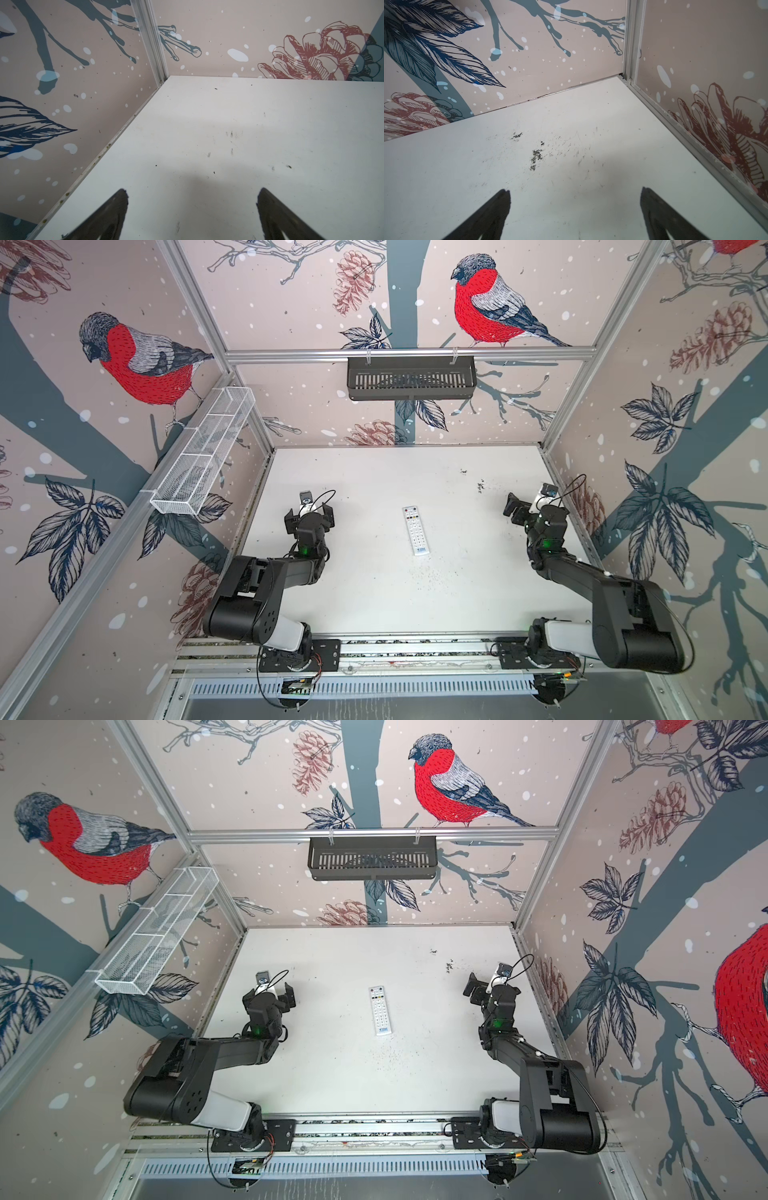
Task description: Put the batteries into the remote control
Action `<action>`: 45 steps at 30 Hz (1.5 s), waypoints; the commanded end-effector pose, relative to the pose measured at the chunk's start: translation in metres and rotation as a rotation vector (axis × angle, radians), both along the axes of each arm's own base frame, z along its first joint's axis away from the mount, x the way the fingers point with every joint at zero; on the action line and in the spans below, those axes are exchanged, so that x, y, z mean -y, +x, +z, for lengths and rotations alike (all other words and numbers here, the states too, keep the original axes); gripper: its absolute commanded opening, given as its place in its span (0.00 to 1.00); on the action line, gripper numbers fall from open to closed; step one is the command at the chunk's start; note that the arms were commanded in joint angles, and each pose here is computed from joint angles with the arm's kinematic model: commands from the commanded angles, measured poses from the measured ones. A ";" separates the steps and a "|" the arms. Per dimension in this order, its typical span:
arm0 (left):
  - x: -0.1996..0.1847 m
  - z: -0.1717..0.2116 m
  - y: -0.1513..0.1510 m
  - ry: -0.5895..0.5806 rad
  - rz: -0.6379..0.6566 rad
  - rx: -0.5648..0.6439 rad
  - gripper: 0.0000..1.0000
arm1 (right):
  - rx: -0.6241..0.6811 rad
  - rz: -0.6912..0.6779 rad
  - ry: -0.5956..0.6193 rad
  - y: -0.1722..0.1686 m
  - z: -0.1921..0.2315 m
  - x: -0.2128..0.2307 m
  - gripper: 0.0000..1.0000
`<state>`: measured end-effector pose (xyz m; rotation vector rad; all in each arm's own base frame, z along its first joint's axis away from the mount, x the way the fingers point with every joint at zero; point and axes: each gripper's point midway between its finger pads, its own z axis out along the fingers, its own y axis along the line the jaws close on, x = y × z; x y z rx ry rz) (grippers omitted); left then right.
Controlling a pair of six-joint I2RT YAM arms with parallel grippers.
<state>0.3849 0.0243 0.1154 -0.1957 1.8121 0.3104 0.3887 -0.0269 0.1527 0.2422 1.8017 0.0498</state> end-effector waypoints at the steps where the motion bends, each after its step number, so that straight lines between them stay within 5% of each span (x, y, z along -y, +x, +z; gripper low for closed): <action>1: -0.002 0.014 0.006 -0.038 -0.034 0.074 0.97 | 0.047 -0.013 -0.032 0.001 0.011 0.006 1.00; 9: -0.005 0.016 0.003 -0.051 -0.036 0.103 0.97 | 0.139 -0.069 -0.077 0.001 0.027 0.022 0.99; 14: -0.016 0.020 -0.025 -0.063 0.012 0.228 0.98 | 0.140 -0.051 -0.074 0.004 0.026 0.019 0.99; 45: -0.014 0.018 -0.019 -0.052 0.014 0.195 0.98 | 0.094 0.126 -0.116 -0.016 -0.010 -0.014 0.99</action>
